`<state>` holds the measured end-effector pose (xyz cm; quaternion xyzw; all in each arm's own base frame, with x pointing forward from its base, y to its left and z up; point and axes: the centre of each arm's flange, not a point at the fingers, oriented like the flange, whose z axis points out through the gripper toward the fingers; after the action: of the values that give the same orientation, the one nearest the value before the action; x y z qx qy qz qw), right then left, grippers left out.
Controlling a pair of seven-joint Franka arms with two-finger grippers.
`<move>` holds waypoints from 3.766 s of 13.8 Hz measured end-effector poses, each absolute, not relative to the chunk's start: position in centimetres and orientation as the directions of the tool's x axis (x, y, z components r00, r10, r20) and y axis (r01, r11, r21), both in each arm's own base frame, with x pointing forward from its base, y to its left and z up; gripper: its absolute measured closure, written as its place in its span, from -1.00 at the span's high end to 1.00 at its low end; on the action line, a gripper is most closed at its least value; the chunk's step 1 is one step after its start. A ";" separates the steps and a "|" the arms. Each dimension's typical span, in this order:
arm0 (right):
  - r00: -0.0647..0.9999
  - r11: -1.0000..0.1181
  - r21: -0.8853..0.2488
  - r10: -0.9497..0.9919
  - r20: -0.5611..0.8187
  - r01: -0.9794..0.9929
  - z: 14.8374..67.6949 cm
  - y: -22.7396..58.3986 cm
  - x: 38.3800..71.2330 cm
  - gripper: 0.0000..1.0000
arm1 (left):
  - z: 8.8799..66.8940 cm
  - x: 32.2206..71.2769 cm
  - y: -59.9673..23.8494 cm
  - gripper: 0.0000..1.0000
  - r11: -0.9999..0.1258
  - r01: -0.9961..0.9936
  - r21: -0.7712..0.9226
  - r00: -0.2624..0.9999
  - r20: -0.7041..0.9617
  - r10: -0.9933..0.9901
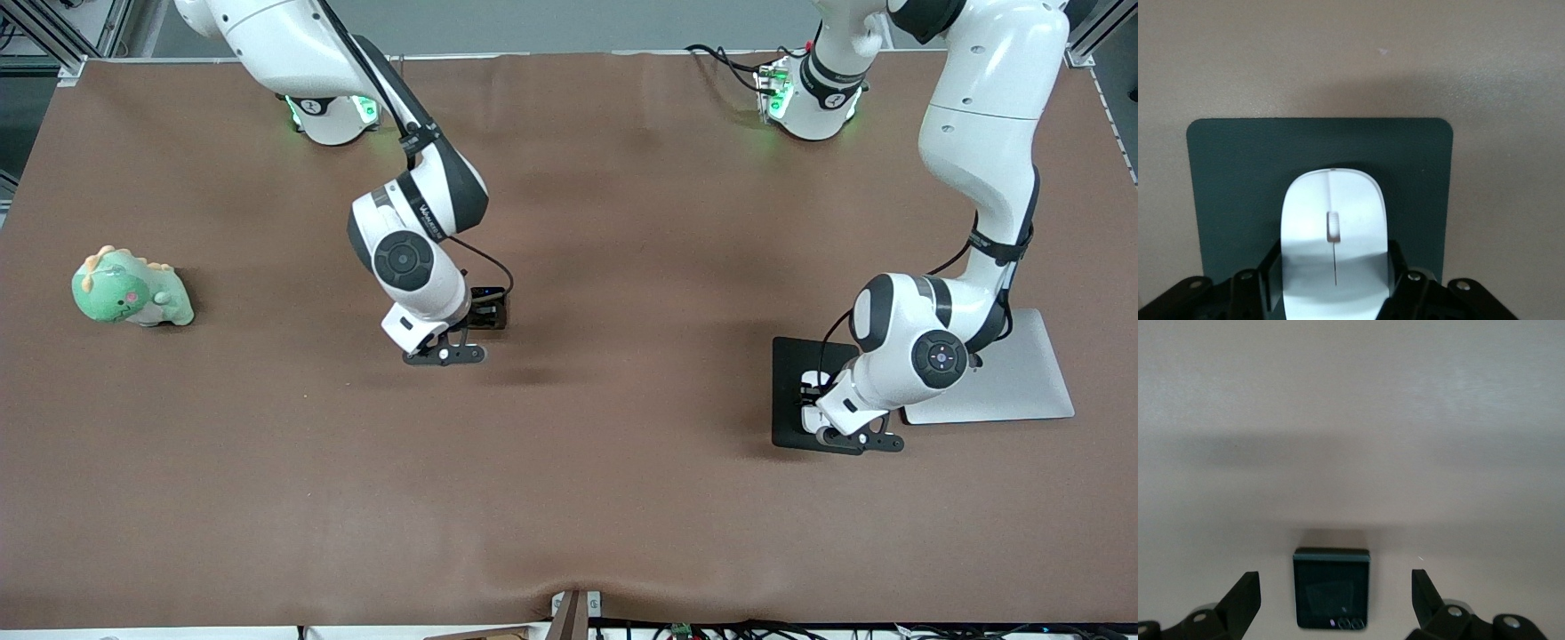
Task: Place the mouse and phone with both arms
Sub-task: 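Set the mouse on the pad while the right gripper grips the phone, then retract the left gripper while the right gripper lifts the phone, then carry the black phone with the right gripper toward the green plush toy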
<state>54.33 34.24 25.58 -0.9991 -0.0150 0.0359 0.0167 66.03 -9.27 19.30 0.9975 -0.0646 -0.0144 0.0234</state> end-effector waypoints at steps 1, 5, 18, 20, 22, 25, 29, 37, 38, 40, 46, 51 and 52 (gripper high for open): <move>0.998 -0.999 -0.042 0.031 -0.049 0.029 24.2 34.0 53.6 1.00 | 19.2 66.0 -9.3 0.28 -0.990 -0.129 0.049 0.991 -0.027 -0.130; 0.999 -0.999 -0.038 0.022 -0.046 0.020 22.0 33.4 52.2 1.00 | 19.2 66.0 -9.4 0.98 -0.990 -0.130 0.049 0.991 -0.026 -0.131; 0.999 -1.000 -0.018 -0.006 -0.040 -0.007 20.4 35.7 49.1 1.00 | 39.3 65.4 -8.7 1.00 -0.990 -0.134 0.035 0.990 0.053 -0.132; 1.000 -1.000 -0.029 -0.007 -0.020 -0.008 19.9 35.3 48.8 1.00 | 43.6 63.9 -8.1 1.00 -0.991 -0.131 0.031 0.990 0.049 -0.129; 1.000 -1.000 -0.030 -0.008 -0.017 -0.008 19.5 35.1 48.5 1.00 | 47.1 62.4 -7.7 1.00 -0.989 -0.146 0.023 0.989 0.037 -0.145; 1.000 -0.999 -0.037 -0.008 -0.003 -0.009 19.1 34.9 48.2 1.00 | 50.9 60.2 -6.9 1.00 -0.985 -0.171 0.008 0.985 0.013 -0.171; 1.000 -0.999 -0.035 -0.003 -0.005 -0.003 18.7 35.0 47.8 1.00 | 55.1 57.4 -5.5 1.00 -0.987 -0.158 0.005 0.987 -0.013 -0.158; 1.000 -0.999 -0.047 0.003 0.021 0.004 17.3 34.7 46.7 1.00 | 59.3 56.3 -4.5 1.00 -0.990 -0.142 0.000 0.990 0.024 -0.142; 1.000 -0.999 -0.047 0.007 0.022 0.008 17.3 34.8 46.6 0.87 | 59.5 56.1 -4.5 1.00 -0.990 -0.142 0.001 0.990 0.013 -0.142; 0.999 -0.999 -0.044 0.025 0.026 0.026 17.4 35.3 46.3 0.59 | 60.3 55.8 -4.4 1.00 -0.990 -0.142 0.002 0.990 -0.006 -0.142; 1.000 -1.000 -0.019 0.008 0.010 0.008 18.8 35.0 48.1 0.59 | 61.3 54.9 -2.7 1.00 -0.994 -0.112 0.006 0.991 -0.069 -0.113; 0.996 -0.996 0.008 -0.084 -0.013 -0.084 24.6 31.4 53.0 0.59 | 61.4 54.7 -2.3 1.00 -0.995 -0.104 0.007 0.991 -0.087 -0.104; 0.994 -0.994 0.009 -0.107 -0.018 -0.107 25.7 30.2 53.8 0.59 | 61.4 54.7 -2.7 1.00 -0.994 -0.112 0.007 0.990 -0.088 -0.112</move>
<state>53.75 30.16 25.71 -0.9985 0.0535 0.0095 -0.0041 54.69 -2.67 61.36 0.9975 -0.0560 -0.0440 0.0013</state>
